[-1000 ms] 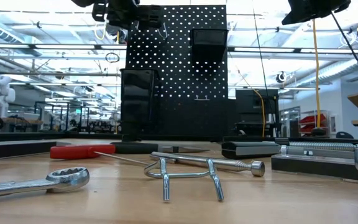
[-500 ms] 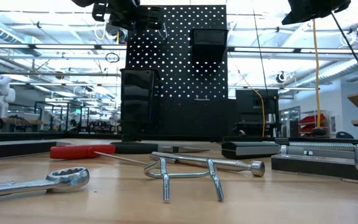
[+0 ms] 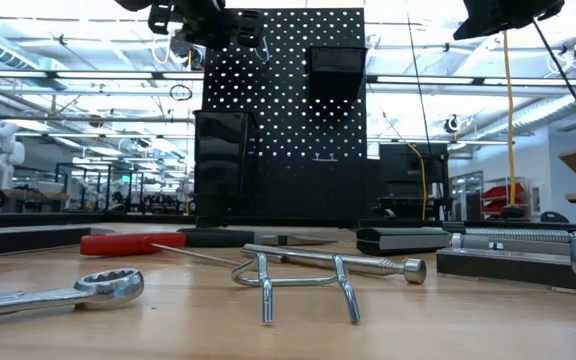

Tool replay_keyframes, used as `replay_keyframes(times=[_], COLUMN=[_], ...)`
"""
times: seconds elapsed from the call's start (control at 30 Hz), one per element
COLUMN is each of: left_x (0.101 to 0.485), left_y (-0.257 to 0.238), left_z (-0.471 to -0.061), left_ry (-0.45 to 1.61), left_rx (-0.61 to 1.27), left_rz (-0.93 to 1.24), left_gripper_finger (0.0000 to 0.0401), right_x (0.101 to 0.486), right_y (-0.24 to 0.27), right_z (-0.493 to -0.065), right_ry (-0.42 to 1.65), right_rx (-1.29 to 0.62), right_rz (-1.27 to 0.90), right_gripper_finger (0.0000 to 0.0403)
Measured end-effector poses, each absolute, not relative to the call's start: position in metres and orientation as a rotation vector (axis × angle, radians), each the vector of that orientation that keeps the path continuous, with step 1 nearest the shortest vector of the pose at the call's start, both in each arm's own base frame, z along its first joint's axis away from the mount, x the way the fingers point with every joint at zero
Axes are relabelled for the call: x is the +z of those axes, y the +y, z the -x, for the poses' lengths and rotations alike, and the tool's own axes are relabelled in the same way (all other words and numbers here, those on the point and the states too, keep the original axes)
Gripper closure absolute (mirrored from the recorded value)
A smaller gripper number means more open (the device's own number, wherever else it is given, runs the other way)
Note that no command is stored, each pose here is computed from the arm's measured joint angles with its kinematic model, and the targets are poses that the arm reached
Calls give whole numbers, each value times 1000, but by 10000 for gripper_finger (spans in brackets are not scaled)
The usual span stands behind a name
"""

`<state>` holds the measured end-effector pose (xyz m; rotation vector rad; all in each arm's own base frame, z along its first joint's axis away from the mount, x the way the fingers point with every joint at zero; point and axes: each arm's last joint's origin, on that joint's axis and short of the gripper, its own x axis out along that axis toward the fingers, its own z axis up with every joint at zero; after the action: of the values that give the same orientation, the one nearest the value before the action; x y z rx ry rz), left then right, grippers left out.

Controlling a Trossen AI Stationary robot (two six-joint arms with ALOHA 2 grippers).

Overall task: Hang tools onto peg board
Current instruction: Remove the left silver hanger hook from the pegboard

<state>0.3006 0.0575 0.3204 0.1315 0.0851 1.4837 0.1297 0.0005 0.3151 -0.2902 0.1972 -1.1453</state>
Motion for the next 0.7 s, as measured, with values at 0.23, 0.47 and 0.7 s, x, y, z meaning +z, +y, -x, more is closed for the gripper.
replay_keyframes(times=[0.23, 0.47, 0.7], left_x=[320, 322, 331], left_y=[58, 52, 38], left_z=[-301, -300, -297], left_ry=[85, 79, 45], left_rx=[1484, 1468, 1433], left_rz=[-131, -130, -110], left_gripper_finger=[392, 393, 394], right_x=[315, 315, 313], right_y=[0, 0, 0], right_z=[-130, -130, -130], right_ry=[197, 197, 201], right_rx=[-1145, -1145, -1145], right_rz=[290, 290, 286], right_gripper_finger=[236, 236, 236])
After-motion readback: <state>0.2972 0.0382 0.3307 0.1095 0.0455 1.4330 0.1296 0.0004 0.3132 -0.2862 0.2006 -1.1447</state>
